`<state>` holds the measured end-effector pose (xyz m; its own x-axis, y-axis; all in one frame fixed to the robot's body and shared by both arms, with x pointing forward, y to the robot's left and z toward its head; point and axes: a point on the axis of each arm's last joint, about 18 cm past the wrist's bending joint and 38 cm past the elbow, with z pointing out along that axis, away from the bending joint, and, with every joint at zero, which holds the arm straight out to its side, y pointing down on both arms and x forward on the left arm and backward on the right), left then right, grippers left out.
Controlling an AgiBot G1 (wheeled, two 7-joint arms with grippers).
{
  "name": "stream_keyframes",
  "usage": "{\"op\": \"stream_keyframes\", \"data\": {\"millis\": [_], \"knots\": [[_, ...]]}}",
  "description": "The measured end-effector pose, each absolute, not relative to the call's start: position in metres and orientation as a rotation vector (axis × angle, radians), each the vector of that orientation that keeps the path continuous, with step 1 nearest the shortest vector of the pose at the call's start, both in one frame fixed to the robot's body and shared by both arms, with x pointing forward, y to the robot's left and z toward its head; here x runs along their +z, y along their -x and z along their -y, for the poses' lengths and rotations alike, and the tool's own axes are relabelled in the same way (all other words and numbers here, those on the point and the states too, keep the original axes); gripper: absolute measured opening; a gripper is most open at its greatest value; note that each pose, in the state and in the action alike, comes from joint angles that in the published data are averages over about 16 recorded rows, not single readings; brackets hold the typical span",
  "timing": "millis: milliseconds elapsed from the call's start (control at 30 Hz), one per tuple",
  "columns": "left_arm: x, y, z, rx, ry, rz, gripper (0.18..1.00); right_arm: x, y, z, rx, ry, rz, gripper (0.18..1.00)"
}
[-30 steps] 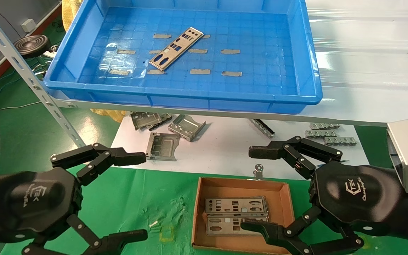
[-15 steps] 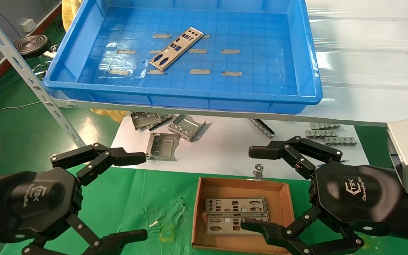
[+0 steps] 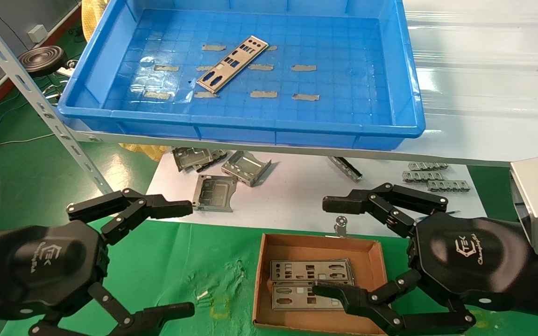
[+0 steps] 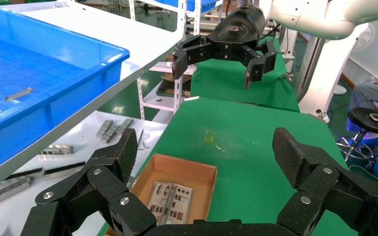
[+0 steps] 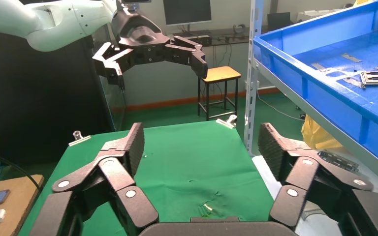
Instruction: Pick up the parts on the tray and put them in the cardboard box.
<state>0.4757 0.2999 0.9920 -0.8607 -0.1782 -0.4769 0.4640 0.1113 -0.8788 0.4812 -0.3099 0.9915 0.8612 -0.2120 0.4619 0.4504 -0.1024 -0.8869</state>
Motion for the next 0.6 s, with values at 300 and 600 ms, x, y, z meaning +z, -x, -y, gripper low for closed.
{"op": "stream_keyframes", "data": {"millis": [300, 600], "knots": [[0.9920, -0.4757, -0.2999, -1.800, -0.277, -1.924, 1.001, 0.9915, -0.4812, 0.3099, -0.563, 1.580, 0.193, 0.736], [0.9920, -0.4757, -0.2999, -1.800, -0.277, -1.924, 1.001, 0.9915, -0.4812, 0.3099, -0.563, 1.580, 0.193, 0.532]]}}
